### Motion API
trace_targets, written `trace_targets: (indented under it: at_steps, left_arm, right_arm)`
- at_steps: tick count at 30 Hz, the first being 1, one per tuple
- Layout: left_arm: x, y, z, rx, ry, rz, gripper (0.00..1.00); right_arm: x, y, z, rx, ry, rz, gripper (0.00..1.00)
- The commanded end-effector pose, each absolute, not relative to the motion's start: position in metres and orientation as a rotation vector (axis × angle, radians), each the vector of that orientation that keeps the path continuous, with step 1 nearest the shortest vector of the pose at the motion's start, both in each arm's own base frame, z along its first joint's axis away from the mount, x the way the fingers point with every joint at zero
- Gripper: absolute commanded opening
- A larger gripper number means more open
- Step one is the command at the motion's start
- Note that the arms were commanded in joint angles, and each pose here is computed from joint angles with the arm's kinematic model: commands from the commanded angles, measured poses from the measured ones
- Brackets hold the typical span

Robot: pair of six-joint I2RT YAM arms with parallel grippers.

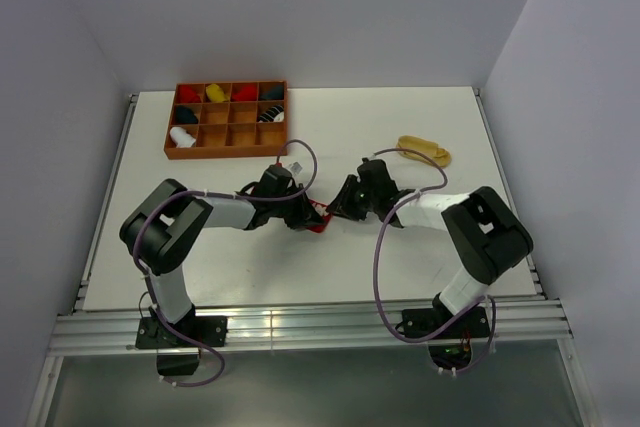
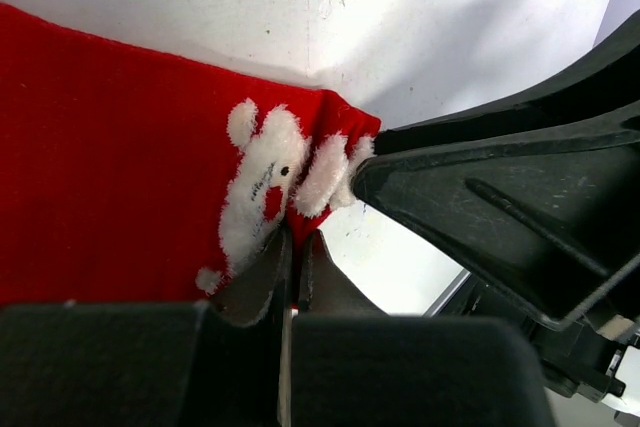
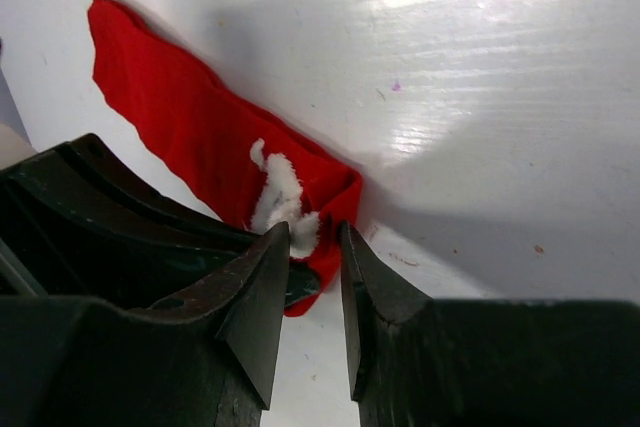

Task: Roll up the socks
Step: Roll the sock at the center of the board.

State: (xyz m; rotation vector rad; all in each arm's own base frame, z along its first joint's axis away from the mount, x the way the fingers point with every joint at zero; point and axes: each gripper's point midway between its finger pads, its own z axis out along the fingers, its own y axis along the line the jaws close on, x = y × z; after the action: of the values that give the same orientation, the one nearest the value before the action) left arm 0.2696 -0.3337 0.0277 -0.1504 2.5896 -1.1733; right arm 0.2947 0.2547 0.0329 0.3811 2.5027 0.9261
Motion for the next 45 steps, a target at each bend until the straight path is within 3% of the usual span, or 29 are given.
trace_targets:
  at_steps: [1,16,26,36,45]
  left_arm:
    - [0.268,-0.335,0.034,-0.148,2.571,-1.211,0.00]
    - [0.265,-0.335,0.024,-0.183,2.597,-1.221,0.00]
    - [0.265,-0.332,0.025,-0.205,2.595,-1.205,0.00]
    - [0.265,-0.330,0.024,-0.234,2.596,-1.202,0.00]
    - [0.264,-0.332,0.022,-0.228,2.602,-1.218,0.00]
  right_arm:
    - [0.313,0.267,0.051,0.362,2.440,0.941,0.34]
    - [0.312,0.275,0.026,0.368,2.555,0.840,0.28]
    - [0.317,0.245,0.081,0.372,2.409,0.721,0.29]
    - [0.283,0.233,0.028,0.503,2.544,0.709,0.27]
    - [0.288,0.249,0.018,0.437,2.529,0.820,0.26]
